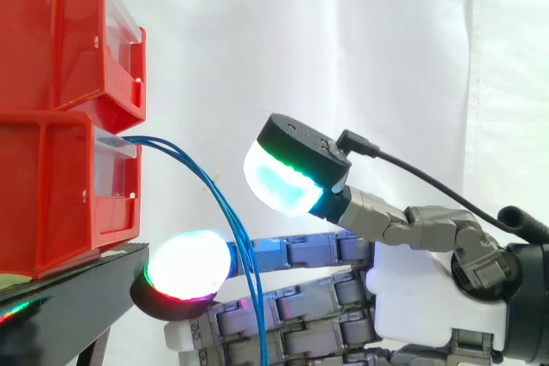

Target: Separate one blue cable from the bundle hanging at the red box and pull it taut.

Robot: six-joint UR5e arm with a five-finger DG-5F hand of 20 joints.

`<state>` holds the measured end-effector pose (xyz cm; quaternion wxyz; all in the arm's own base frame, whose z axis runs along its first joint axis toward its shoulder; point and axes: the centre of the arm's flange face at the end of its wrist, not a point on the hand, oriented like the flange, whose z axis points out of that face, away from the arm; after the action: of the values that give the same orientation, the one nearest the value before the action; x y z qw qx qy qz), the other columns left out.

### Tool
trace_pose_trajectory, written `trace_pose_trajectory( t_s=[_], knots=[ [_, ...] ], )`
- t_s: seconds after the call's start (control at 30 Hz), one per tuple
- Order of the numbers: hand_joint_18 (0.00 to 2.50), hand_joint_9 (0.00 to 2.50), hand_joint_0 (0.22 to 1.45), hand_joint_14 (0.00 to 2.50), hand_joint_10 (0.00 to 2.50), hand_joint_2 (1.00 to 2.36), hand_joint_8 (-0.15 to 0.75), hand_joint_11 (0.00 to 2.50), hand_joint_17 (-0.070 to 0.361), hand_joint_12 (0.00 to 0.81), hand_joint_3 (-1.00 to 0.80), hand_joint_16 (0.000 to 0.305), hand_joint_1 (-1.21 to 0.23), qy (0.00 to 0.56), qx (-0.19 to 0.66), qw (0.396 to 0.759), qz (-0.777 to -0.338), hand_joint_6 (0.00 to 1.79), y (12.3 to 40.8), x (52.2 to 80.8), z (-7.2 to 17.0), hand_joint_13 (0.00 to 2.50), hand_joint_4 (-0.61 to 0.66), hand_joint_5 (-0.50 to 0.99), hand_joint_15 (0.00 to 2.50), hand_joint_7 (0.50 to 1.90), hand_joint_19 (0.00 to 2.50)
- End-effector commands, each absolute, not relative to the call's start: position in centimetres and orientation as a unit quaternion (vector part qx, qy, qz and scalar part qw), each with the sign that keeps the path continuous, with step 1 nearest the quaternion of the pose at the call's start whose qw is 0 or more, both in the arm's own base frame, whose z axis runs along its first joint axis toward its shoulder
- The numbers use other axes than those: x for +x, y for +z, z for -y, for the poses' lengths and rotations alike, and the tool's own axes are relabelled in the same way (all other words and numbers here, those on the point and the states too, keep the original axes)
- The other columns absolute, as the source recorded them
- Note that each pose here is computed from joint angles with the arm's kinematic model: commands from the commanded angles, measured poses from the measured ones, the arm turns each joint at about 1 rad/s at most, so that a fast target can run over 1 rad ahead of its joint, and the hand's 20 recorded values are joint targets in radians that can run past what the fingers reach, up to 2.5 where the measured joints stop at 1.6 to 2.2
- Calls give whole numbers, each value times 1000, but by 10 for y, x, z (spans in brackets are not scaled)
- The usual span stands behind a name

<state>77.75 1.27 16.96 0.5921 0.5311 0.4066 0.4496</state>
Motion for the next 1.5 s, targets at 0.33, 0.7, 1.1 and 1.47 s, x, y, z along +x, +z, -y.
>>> trace_pose_trajectory(
  t_s=[0.33, 0.7, 1.1, 1.47],
  knots=[
    [155, 571, 549, 0, 6, 1000, 274, 175, 54, 226, -500, 24, -553, 447, 523, 593, -419, 503, 156, 780, -17, 289, 304, -171, 0, 937, 0],
    [169, 587, 553, 0, 6, 1001, 274, 201, 53, 228, -488, 23, -550, 459, 530, 582, -413, 503, 142, 781, -18, 304, 304, -171, 0, 950, 0],
    [171, 582, 549, 0, 7, 1001, 275, 213, 54, 232, -486, 24, -532, 462, 537, 577, -406, 503, 141, 780, -13, 312, 308, -170, 0, 957, 0],
    [188, 576, 550, 0, 7, 1001, 272, 224, 54, 237, -484, 24, -532, 487, 545, 557, -393, 503, 152, 780, -13, 335, 302, -170, 0, 960, 0]
  ],
)
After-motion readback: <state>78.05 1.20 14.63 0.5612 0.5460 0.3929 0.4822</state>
